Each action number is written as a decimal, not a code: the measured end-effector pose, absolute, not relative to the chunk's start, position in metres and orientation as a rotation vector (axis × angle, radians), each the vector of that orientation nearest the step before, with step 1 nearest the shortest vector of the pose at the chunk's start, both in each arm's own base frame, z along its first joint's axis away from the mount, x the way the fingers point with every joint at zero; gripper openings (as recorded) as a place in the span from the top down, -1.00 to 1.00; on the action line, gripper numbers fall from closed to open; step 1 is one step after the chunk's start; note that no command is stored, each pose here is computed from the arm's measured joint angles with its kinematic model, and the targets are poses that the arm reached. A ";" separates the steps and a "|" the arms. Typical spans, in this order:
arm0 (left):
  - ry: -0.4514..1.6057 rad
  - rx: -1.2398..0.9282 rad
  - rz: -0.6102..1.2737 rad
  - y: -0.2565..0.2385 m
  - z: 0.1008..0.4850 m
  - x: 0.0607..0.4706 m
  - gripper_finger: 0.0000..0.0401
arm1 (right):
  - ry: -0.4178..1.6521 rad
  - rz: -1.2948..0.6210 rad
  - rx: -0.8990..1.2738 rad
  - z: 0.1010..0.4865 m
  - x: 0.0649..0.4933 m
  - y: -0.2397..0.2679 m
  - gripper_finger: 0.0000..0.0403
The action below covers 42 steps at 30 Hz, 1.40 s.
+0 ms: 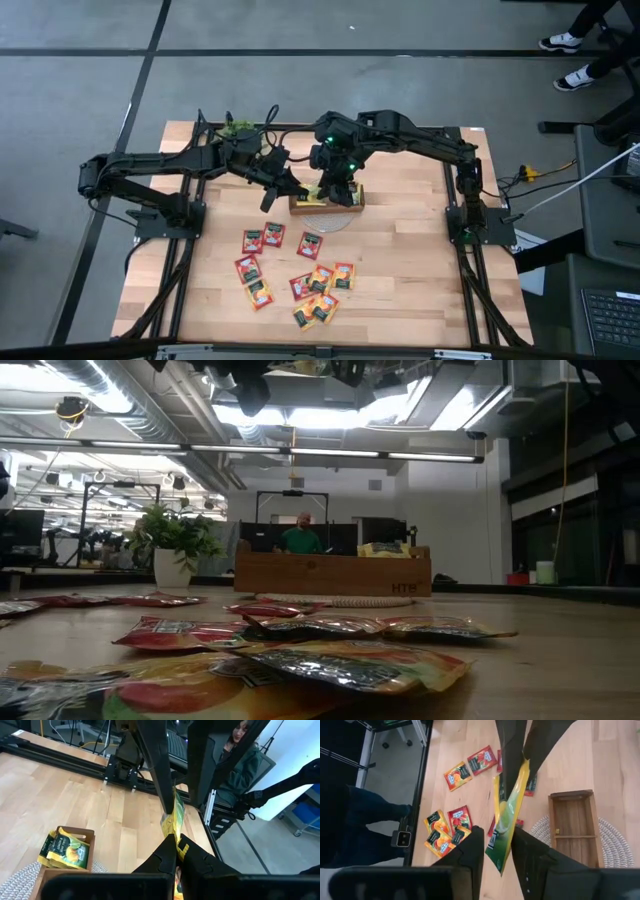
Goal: Pick & Place Tea
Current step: Put the yellow tea bag into the right section of the wooden organizer
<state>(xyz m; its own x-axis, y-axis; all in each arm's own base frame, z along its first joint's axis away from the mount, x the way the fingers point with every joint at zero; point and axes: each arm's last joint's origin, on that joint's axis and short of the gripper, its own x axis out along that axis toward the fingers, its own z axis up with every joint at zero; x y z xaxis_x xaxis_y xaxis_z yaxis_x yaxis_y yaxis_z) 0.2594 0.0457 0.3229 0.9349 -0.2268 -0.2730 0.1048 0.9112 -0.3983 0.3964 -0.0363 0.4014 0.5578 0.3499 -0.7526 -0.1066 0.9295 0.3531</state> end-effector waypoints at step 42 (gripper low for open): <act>0.263 -0.407 -0.185 0.046 0.329 0.261 0.99 | 0.974 0.290 0.273 0.397 0.397 -0.036 0.12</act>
